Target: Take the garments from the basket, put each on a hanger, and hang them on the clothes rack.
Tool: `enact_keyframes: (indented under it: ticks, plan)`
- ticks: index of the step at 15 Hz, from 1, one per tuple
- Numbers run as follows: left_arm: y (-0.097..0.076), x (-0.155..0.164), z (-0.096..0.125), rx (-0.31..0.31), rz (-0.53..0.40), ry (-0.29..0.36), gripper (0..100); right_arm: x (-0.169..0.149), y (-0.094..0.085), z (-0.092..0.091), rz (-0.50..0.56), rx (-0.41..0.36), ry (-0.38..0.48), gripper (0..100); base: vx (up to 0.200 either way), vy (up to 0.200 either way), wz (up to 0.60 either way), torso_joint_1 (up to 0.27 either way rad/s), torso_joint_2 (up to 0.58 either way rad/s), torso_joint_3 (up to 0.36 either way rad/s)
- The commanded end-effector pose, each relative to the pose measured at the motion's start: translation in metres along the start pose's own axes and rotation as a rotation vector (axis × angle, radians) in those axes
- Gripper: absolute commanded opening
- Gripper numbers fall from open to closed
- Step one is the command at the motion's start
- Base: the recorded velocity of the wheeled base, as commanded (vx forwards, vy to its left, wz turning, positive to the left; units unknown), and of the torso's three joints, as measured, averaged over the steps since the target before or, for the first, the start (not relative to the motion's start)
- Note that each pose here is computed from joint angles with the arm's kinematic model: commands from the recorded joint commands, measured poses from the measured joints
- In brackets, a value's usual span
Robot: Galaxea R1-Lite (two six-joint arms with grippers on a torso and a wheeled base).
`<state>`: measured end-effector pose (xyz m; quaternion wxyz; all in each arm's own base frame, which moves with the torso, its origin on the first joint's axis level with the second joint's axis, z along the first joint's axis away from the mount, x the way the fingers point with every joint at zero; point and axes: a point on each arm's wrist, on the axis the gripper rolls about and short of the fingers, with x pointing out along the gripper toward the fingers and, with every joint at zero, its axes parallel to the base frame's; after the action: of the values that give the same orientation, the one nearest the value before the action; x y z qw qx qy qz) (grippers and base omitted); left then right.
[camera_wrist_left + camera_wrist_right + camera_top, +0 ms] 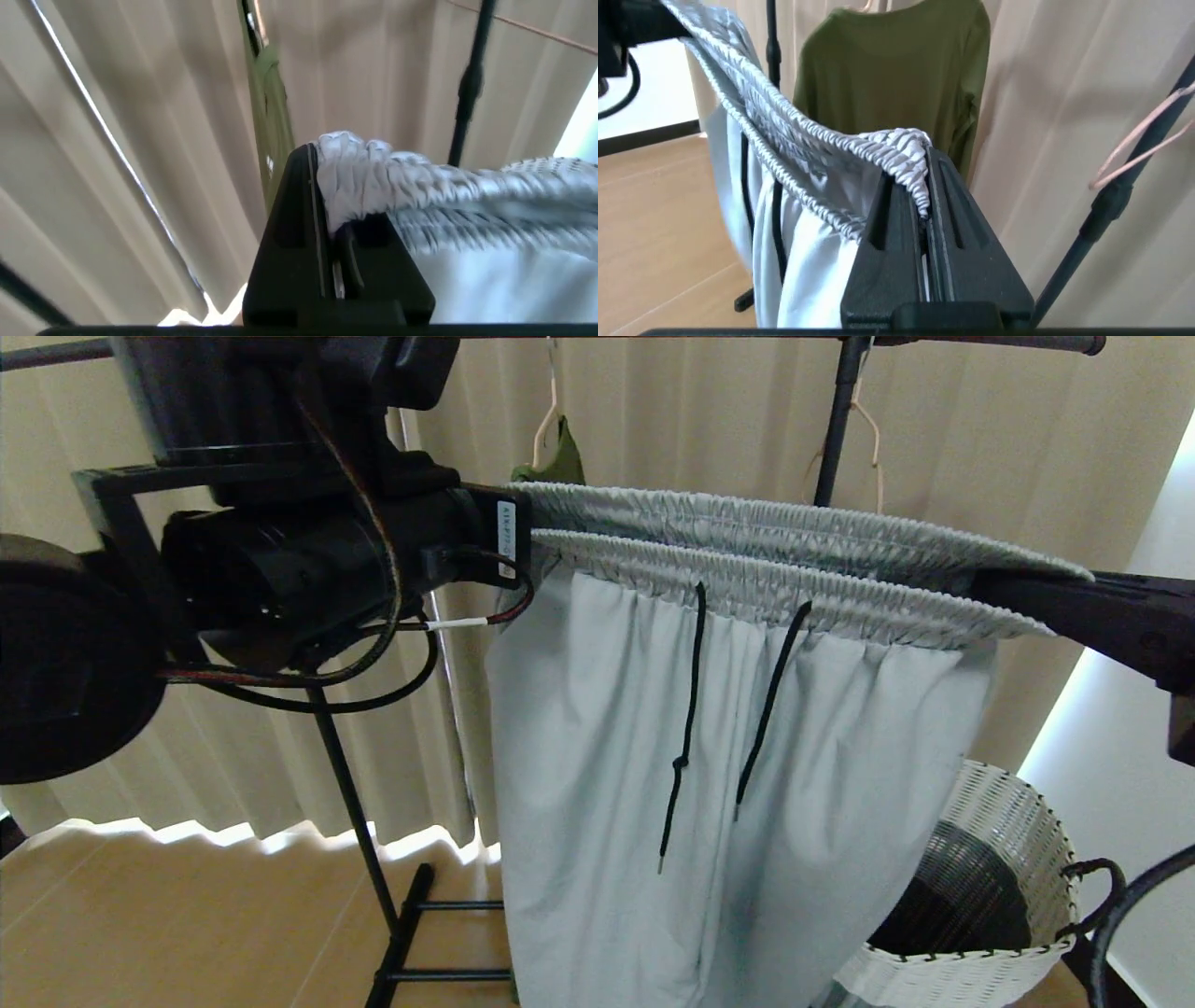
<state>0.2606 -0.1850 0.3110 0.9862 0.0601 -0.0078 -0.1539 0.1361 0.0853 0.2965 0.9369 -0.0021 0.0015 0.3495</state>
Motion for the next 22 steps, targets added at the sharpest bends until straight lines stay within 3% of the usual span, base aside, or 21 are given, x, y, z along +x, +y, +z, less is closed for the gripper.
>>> enact_keyframes:
  ticks: [1, 9, 15, 19, 22]
  plan:
    - [-0.009, 0.024, -0.011, 0.005, 0.001, 0.029, 0, -0.024, 0.012, 0.006, 0.057, 0.029, -0.05, 0, 0.0, 0.0, 0.0, 0.0, 0.0, 0.0]
    - [-0.01, 0.026, -0.013, 0.003, 0.015, 0.035, 0, -0.016, 0.01, -0.001, 0.05, 0.038, -0.023, 0, 0.0, 0.0, 0.0, 0.0, 0.0, 0.0]
    - [0.004, -0.014, -0.013, -0.021, 0.008, 0.049, 0, -0.002, -0.007, -0.005, -0.048, 0.04, 0.01, 0, 0.0, 0.0, 0.0, 0.0, 0.0, 0.0]
    - [0.01, -0.063, 0.004, -0.018, -0.049, 0.034, 0, 0.041, -0.032, -0.006, -0.119, 0.022, -0.063, 0, 0.0, 0.0, 0.0, 0.0, 0.0, 0.0]
    - [0.01, -0.074, 0.004, -0.014, -0.074, 0.038, 0, 0.045, -0.036, -0.003, -0.13, 0.021, -0.07, 0, 0.0, 0.0, 0.0, 0.0, 0.0, 0.0]
